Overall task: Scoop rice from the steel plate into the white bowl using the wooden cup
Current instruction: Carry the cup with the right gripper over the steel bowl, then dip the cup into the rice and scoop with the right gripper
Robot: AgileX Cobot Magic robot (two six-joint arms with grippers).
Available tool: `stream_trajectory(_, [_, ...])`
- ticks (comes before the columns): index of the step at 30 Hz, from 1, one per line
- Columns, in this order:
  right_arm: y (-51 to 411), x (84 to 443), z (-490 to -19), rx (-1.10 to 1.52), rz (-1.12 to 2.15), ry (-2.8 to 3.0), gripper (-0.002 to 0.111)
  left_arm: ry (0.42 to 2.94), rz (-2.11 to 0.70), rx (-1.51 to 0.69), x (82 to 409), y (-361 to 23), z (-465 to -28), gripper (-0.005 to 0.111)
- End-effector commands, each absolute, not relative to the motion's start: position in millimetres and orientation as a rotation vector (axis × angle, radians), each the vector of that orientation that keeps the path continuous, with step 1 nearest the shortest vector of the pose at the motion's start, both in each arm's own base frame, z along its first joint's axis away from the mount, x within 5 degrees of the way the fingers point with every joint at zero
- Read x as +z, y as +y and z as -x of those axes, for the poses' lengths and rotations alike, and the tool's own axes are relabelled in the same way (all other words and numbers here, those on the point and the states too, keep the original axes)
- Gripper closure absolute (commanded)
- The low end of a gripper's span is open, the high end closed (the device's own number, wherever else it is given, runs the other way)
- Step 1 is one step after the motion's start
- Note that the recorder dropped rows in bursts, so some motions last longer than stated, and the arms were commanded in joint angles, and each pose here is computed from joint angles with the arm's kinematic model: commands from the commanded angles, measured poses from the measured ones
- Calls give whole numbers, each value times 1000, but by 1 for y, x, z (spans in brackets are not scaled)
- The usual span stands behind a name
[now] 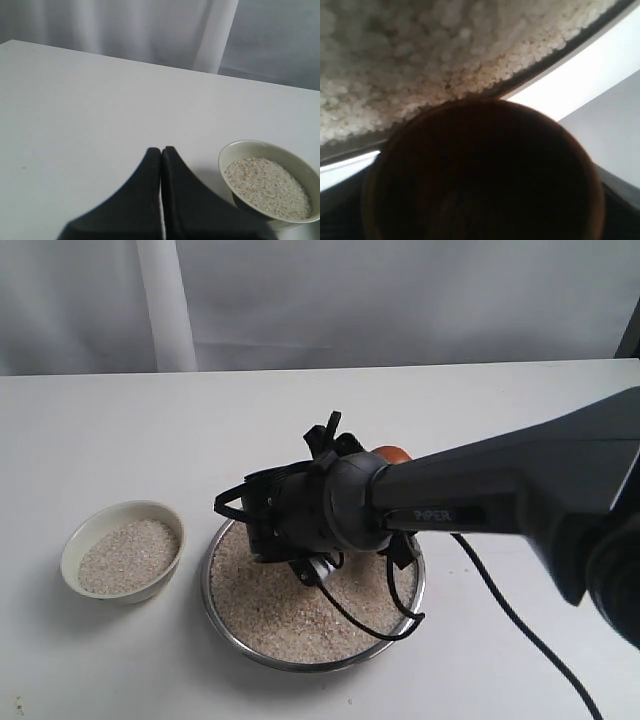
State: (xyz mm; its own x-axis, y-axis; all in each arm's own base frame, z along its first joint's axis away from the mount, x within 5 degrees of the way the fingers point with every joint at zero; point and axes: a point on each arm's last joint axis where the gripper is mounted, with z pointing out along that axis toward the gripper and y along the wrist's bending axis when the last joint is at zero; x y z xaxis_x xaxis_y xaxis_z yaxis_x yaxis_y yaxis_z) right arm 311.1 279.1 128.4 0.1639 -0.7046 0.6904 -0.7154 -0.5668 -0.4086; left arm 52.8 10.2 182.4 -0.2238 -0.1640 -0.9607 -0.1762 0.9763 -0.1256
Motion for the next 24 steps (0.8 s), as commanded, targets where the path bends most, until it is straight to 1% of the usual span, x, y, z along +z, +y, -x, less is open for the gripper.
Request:
stream_trajectory(1, [285,127,-311,1352,-2452,-1481,108,1797,248,-1,183,10,-53,107])
stream_trajectory(15, [297,122,-298,1241,-2542,-1400,108,1797,248,-1,183,10,-53,107])
stream_trajectory(20, [304,118,-289,1159,-2590,-1370,108,1797,248,-1,183,10,-53,107])
stream_trajectory(24, [306,118,-286,1158,-2592,-1365,108,1797,248,-1,183,10,-53,107])
